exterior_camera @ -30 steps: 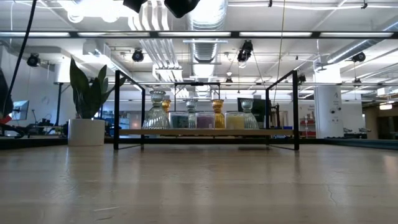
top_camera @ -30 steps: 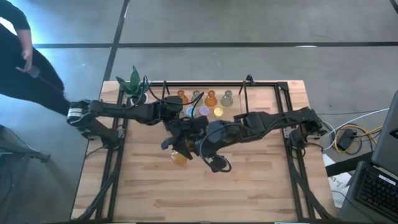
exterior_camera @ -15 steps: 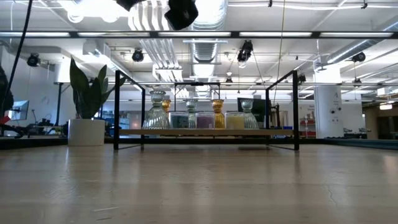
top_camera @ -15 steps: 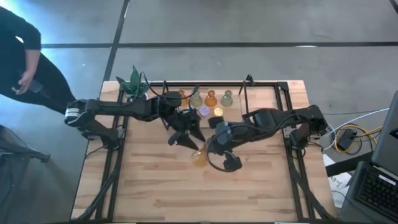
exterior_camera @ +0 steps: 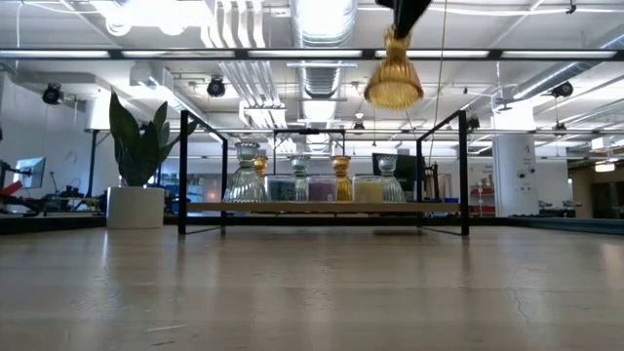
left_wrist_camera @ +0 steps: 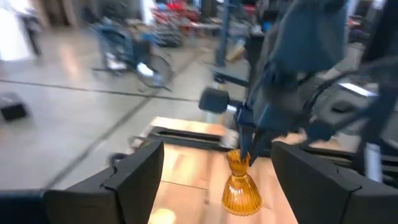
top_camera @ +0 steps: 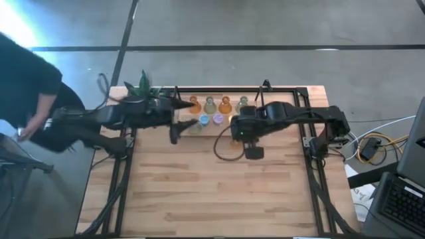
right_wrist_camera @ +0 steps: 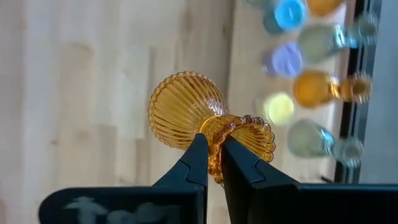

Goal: Pick & Place candle stick holders
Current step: Put the yellow glass candlestick on the shelf

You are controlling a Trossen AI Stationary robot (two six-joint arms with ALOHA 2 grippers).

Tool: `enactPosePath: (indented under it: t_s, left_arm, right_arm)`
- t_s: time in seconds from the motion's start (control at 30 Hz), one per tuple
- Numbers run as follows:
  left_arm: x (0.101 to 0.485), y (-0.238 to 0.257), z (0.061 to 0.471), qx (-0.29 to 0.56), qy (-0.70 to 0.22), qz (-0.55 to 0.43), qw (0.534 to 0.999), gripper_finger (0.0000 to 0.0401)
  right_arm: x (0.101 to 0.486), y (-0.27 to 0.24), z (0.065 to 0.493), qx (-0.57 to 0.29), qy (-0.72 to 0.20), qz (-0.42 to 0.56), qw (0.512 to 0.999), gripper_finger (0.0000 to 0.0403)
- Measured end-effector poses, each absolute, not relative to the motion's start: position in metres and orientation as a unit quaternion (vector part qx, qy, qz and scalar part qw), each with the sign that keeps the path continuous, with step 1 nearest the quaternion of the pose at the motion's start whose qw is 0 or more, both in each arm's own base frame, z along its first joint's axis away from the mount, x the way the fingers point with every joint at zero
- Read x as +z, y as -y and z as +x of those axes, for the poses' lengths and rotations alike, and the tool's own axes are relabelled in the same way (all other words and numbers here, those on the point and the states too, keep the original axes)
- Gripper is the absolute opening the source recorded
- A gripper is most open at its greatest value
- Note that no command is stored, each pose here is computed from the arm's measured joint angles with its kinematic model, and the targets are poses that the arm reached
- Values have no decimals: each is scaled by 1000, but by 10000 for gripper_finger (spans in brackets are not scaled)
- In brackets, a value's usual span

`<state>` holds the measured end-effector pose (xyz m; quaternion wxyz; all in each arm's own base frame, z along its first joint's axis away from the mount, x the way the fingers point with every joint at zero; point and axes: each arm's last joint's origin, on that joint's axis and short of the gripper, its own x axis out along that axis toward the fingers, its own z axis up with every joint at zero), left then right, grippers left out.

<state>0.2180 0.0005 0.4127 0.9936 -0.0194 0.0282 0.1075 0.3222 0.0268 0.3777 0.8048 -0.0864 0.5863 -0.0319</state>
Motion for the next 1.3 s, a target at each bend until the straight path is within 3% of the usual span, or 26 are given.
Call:
enactPosePath:
  t_s: [0.17,0.4,0.7,0.97,1.3]
  left_arm:
    - [413,4,187,149,-11,-8,989,300]
    - [393,2,161,156,-10,-43,987,300]
    - [374,0,137,163,3,-85,983,300]
    - [348,0,116,133,-20,-22,991,300]
    - [308,-2,94,132,13,-12,991,300]
  right_arm:
    - [359,-3,316,-49,-613,-74,785,14]
    - [342,25,311,-72,-582,-49,809,14]
    - [316,48,305,-83,-614,-43,784,14]
    - [299,63,303,-97,-621,-33,777,14]
    - [284,75,300,-113,-627,-29,770,14]
